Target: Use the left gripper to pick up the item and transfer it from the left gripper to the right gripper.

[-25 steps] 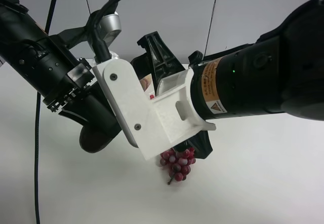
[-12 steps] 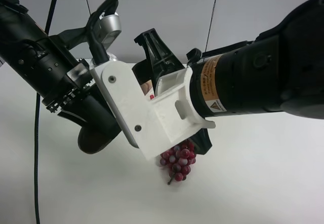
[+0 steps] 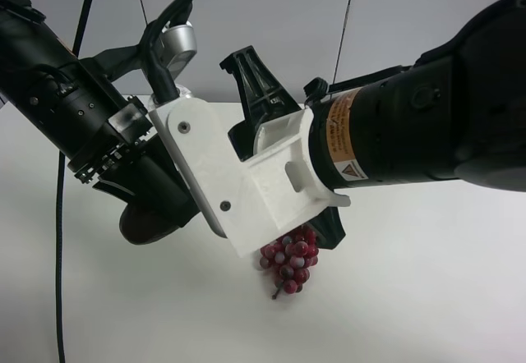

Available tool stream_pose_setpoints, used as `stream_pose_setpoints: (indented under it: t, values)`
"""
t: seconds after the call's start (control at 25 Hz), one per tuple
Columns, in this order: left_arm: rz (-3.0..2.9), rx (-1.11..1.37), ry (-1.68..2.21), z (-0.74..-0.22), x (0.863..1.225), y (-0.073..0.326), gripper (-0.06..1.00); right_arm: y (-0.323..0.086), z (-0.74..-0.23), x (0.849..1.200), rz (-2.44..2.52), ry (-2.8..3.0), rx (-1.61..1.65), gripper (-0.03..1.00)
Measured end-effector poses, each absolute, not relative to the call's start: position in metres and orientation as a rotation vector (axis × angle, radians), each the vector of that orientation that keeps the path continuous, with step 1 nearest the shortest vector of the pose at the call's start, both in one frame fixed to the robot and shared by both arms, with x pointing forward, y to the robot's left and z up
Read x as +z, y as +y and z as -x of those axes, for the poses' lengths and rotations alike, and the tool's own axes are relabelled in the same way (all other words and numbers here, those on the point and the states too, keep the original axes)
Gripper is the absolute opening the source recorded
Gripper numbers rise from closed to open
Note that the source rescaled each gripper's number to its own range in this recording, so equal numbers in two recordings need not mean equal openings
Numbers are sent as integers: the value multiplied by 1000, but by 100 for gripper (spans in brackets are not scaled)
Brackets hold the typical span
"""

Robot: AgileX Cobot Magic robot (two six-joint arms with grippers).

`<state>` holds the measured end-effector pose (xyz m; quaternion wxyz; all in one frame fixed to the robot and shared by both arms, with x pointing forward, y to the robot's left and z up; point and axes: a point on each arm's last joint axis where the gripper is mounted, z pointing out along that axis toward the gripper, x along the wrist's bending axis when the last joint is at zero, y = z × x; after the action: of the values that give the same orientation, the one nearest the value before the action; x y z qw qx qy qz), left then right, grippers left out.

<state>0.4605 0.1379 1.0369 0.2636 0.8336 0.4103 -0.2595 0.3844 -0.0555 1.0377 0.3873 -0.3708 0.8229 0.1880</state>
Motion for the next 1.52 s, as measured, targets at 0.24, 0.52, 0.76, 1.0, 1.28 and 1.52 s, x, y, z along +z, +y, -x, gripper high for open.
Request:
stream_pose_setpoints:
  t: [0.24,0.52,0.76,1.0,1.28,1.52]
  values:
    - [-2256,-700,1104,-461,1037,138,0,-56,-384,1038,942,2095,479,0]
    - [-2202,-716,1094,-461,1040,134,82,-53,-384,1034,948,2106,480,0]
    - [-2202,-714,1090,-461,1041,134,99,-53,-383,1034,951,2104,482,0]
    - [-2209,-706,1068,-461,1041,134,99,-53,-383,1034,951,2104,482,0]
    - [-2259,-658,1055,-459,1042,139,99,-53,-383,1034,951,2104,482,0]
    - [-2313,-541,1007,-449,1057,148,99,-53,-383,1034,951,2104,482,0]
